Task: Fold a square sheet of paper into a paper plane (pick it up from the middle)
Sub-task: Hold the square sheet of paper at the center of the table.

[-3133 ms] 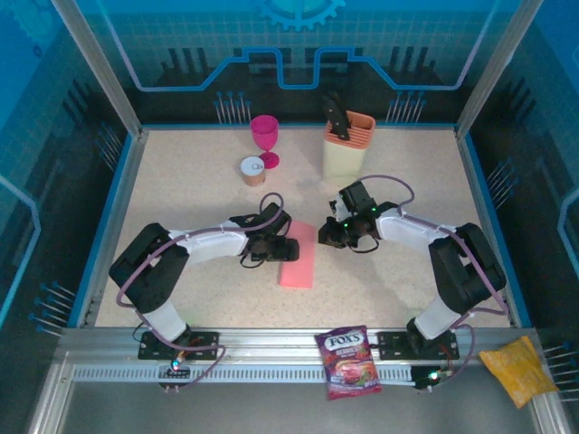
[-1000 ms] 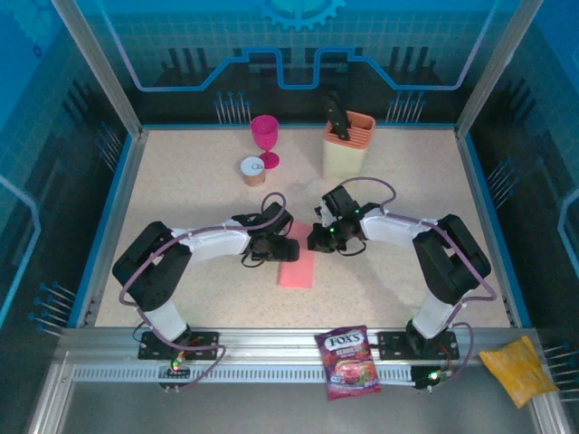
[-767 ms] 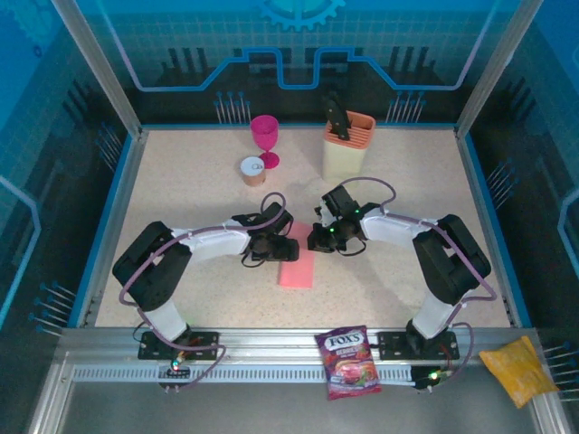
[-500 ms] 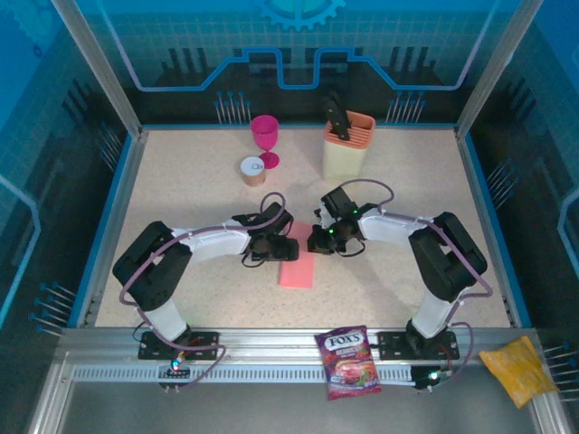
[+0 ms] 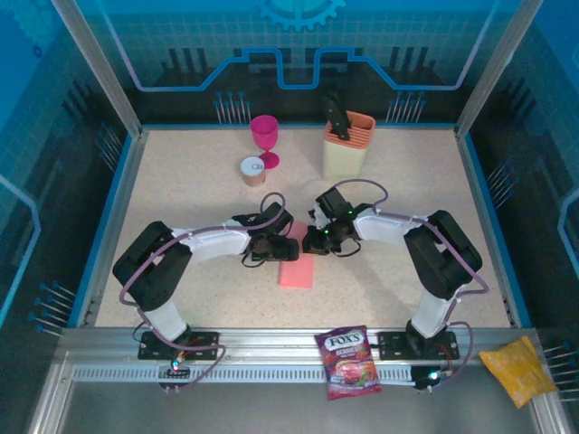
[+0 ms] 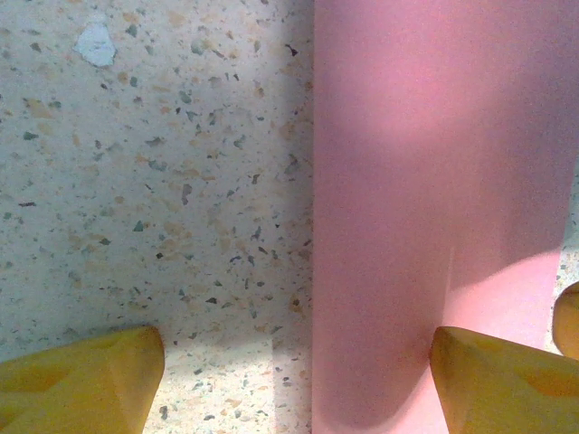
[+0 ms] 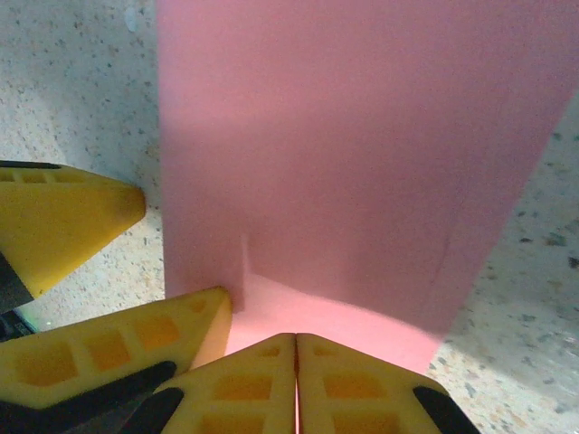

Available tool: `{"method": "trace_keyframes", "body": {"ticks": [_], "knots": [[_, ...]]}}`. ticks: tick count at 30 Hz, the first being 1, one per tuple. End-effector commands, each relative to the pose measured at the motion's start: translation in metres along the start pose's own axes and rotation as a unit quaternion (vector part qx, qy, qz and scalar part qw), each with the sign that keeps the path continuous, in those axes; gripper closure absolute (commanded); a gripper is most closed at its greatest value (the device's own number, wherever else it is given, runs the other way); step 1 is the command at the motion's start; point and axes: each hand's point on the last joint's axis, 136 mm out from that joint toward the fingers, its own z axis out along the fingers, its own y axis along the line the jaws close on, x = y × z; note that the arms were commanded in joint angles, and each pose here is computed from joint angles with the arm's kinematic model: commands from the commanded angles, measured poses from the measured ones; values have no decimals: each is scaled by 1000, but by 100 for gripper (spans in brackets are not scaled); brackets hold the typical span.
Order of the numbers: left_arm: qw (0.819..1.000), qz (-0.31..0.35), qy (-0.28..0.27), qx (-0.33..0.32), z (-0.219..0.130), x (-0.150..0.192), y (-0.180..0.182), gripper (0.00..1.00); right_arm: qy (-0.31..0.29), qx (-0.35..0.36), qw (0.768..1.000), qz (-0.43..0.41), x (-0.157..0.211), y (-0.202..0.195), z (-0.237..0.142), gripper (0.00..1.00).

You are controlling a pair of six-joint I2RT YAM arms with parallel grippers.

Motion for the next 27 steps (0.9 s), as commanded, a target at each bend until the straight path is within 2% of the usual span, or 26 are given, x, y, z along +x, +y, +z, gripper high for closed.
{"method": "trace_keyframes", "body": {"ticks": [1,18,21,27], "knots": [[999,-1,41,18,18,22,-7,20,15,-1,1000,2,5,4,10,91],[999,0,31,25,8,17,-11,20,47,60,997,28,27,-37,30,95],[999,1,21,27,-1,11,-13,19,51,68,996,30,31,-43,32,95],[998,-12,-23,50,-41,-11,-17,16,57,75,995,34,36,-49,34,96]]}}
